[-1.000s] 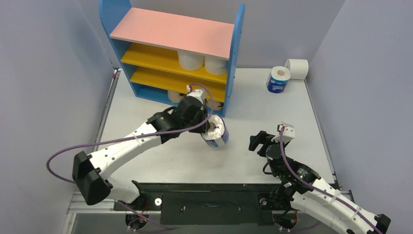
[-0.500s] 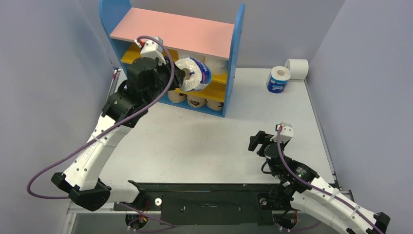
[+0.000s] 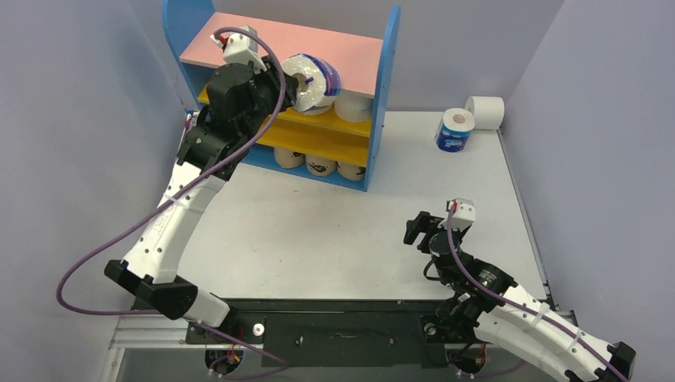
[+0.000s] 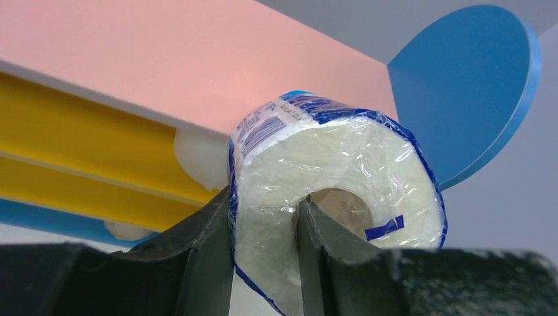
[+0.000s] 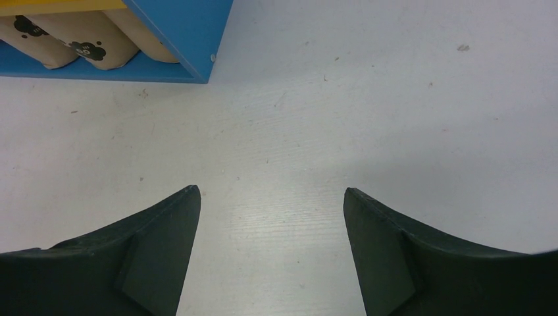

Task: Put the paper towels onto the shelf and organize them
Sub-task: Place the paper towel on the shelf.

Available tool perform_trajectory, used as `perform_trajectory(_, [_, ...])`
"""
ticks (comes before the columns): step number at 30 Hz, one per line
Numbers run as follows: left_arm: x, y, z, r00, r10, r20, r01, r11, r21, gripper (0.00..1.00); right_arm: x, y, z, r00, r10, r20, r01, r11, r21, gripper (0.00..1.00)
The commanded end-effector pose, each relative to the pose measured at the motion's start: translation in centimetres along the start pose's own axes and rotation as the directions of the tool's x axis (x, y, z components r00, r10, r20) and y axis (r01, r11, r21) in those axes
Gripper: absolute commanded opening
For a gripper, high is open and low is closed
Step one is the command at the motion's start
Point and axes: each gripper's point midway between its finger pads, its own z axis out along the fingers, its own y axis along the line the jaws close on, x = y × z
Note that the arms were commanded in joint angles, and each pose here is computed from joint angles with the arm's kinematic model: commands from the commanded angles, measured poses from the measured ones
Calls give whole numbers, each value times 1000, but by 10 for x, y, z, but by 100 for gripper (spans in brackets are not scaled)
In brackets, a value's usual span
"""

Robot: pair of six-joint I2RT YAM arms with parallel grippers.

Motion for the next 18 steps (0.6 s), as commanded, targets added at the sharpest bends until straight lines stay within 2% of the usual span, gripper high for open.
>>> perform_trajectory(1, [-75,-38,-4,978,-66,199,43,992,116,25,-5,5,3,999,22,25,-22,1000,-20,75])
perform_trajectory(7, [-87,-50,6,972,-69,226,38,990,139,26,-5,8,5,999,26,28,-25,999,-30,75])
perform_trajectory(13, [-74,-54,15,981,-87,174,60,986,153,25,-3,7,7,1000,16,23,-16,1000,-23,75])
perform_trajectory(18, [-60,-35,-11,985,-110,131,96,989,110,25,1,5,8,1000,17,16,-17,1000,-22,75])
